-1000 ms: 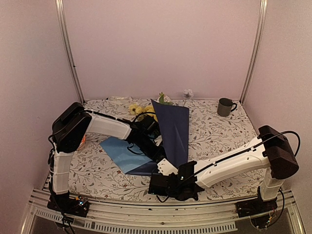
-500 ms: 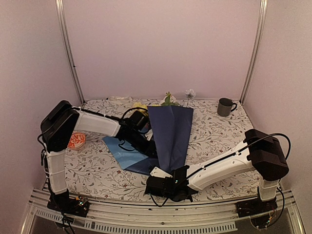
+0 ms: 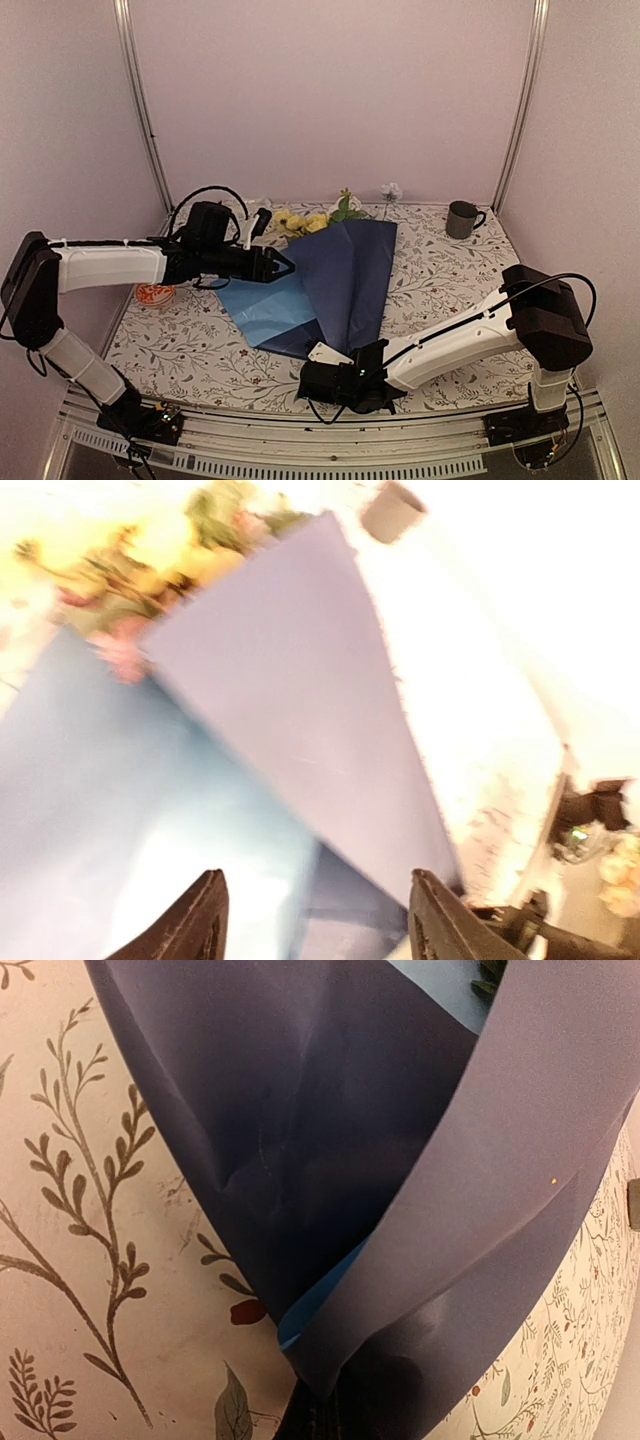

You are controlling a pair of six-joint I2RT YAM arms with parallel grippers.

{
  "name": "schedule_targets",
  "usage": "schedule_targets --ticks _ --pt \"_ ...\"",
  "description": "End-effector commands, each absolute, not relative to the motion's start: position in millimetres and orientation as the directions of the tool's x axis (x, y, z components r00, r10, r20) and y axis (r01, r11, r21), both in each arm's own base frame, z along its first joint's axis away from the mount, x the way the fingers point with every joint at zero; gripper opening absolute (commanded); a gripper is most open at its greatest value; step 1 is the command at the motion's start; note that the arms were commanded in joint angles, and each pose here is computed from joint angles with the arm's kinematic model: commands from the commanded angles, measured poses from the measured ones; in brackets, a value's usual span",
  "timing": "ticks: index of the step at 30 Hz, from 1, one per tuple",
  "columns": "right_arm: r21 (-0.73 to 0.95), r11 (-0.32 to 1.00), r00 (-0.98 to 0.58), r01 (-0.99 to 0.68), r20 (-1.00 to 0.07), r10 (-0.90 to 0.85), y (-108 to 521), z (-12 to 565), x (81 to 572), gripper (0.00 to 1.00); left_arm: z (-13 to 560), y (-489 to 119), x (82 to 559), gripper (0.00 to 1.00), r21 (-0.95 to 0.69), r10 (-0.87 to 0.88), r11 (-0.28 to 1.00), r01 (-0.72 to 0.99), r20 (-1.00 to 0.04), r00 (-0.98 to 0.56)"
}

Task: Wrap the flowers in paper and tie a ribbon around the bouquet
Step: Fold the one-fourth-folded wrapping paper at the center of the board, then pass from the right arm to the left

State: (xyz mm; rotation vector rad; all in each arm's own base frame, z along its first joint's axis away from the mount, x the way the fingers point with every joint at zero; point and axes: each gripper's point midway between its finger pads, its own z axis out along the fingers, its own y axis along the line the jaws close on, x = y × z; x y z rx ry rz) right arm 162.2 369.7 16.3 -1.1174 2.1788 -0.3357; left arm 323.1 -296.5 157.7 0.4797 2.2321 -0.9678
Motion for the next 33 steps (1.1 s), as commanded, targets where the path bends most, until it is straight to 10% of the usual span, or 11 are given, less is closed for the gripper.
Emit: schedule_targets --ticks 1,24,33 --pt "-0.469 0.596 -0.444 -0.652 -0.401 -0.801 365 0 159 0.00 143 -325 298 0.65 -0.684 0.043 0.492 0.539 -0.600 -0.799" --pt "-0.510 0.566 -0.419 -0.647 -0.382 -0.824 361 3 162 0.00 97 -396 262 0.65 -0.827 0.185 0.283 0.486 -0.451 -0.873" --pt "-0.520 0.557 -0.415 -0.648 -0.372 -0.830 359 4 163 0.00 122 -404 261 0.00 -0.840 0.157 0.170 0.515 -0.493 -0.856"
